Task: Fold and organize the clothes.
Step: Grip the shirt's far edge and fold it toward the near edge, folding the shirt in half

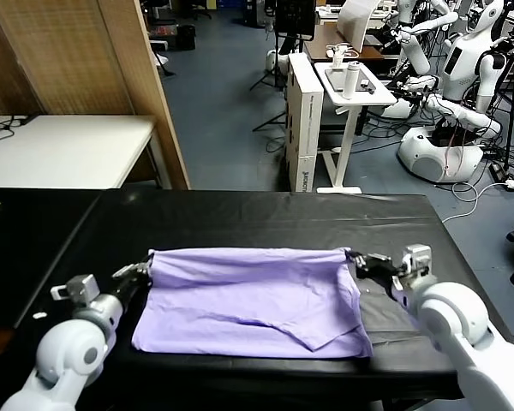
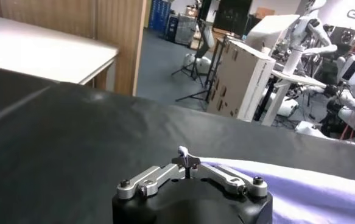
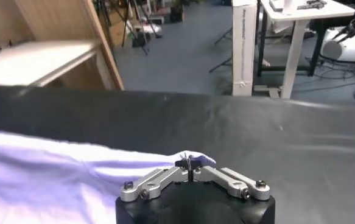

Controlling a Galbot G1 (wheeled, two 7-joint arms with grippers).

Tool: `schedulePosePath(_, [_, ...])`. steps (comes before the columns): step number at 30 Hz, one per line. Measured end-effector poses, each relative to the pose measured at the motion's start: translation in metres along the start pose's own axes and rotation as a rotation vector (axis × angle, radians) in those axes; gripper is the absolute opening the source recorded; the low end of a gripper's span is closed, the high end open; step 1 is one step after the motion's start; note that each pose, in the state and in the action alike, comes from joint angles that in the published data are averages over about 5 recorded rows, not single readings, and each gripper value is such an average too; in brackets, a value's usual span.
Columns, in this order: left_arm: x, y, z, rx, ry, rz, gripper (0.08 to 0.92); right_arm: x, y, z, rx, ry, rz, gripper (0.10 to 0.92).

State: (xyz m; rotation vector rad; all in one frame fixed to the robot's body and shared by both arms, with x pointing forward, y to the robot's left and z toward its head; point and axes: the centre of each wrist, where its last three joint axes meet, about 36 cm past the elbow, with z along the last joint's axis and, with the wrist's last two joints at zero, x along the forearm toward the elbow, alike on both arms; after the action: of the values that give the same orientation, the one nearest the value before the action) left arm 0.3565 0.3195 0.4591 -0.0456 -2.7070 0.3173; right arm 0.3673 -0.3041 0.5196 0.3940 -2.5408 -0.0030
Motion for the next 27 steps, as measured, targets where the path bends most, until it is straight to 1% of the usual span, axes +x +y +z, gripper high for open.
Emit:
schedulePosePath(7, [0.025, 0.001, 0.020, 0.015, 0.033, -0.012, 0.148, 0.022, 0.013, 0.015, 0.010, 0.026, -0.001, 0.140])
schedulePosePath(14, [0.032, 0.008, 0.038, 0.023, 0.066, -0.037, 0.148, 0.035, 0.026, 0.034, 0.007, 0.072, -0.010, 0.140])
schedulePosePath(18, [0.034, 0.010, 0.043, 0.028, 0.070, -0.046, 0.148, 0.037, 0.028, 0.044, 0.001, 0.103, -0.009, 0.140])
schedulePosePath(27, [0.042, 0.005, 0.049, 0.026, 0.066, -0.041, 0.148, 0.028, 0.029, 0.059, -0.018, 0.146, -0.006, 0.140])
